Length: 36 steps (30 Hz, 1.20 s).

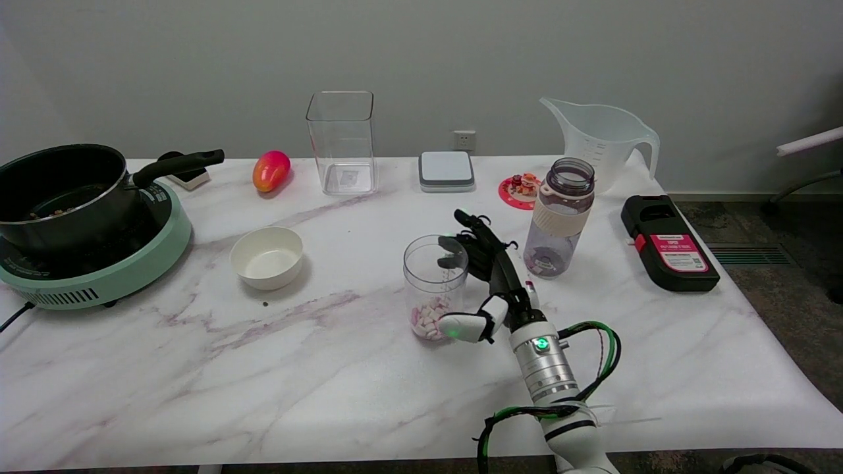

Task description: Pick up the transparent cup with pink and white candy.

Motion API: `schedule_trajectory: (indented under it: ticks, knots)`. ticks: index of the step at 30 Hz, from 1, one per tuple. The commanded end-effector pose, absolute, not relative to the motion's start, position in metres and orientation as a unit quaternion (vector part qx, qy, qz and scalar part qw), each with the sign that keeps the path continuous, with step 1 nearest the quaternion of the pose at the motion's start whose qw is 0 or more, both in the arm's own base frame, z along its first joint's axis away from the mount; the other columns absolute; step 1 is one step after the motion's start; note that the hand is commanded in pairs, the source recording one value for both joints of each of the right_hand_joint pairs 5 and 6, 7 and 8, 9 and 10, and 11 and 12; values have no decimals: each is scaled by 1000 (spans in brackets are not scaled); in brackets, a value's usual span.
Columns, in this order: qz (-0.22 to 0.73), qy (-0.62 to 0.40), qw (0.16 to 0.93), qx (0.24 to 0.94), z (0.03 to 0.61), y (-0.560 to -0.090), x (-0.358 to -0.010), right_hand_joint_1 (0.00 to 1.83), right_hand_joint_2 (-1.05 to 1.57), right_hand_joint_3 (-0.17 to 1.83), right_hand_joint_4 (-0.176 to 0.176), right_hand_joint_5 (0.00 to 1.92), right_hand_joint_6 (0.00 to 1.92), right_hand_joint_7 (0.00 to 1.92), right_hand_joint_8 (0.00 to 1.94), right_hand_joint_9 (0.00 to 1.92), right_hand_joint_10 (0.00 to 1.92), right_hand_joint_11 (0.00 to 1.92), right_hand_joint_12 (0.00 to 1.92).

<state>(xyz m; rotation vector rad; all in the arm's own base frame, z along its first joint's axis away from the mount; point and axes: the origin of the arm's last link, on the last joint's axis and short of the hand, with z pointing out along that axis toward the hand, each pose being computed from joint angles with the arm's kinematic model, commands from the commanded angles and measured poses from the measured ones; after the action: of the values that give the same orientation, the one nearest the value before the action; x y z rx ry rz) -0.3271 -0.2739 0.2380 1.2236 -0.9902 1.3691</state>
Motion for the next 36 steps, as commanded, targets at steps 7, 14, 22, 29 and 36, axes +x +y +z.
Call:
schedule_trajectory:
  ticks: [7, 14, 22, 29, 36]
  knots:
    - [555, -444, 481, 513, 224, -285, -338, 1141, -691, 744, 0, 287, 287, 624, 624, 514, 514, 670, 670]
    - [551, -449, 479, 515, 219, -285, -339, 1139, -682, 717, 0, 282, 282, 621, 621, 512, 512, 667, 667]
    - [551, -453, 478, 513, 215, -285, -340, 1138, -664, 713, 0, 280, 280, 618, 618, 510, 510, 663, 663]
    - [549, -455, 478, 514, 214, -287, -340, 1138, -641, 723, 0, 280, 280, 618, 618, 509, 509, 661, 661]
    - [548, -458, 478, 512, 214, -290, -340, 1148, -571, 763, 0, 284, 284, 621, 621, 511, 511, 654, 654]
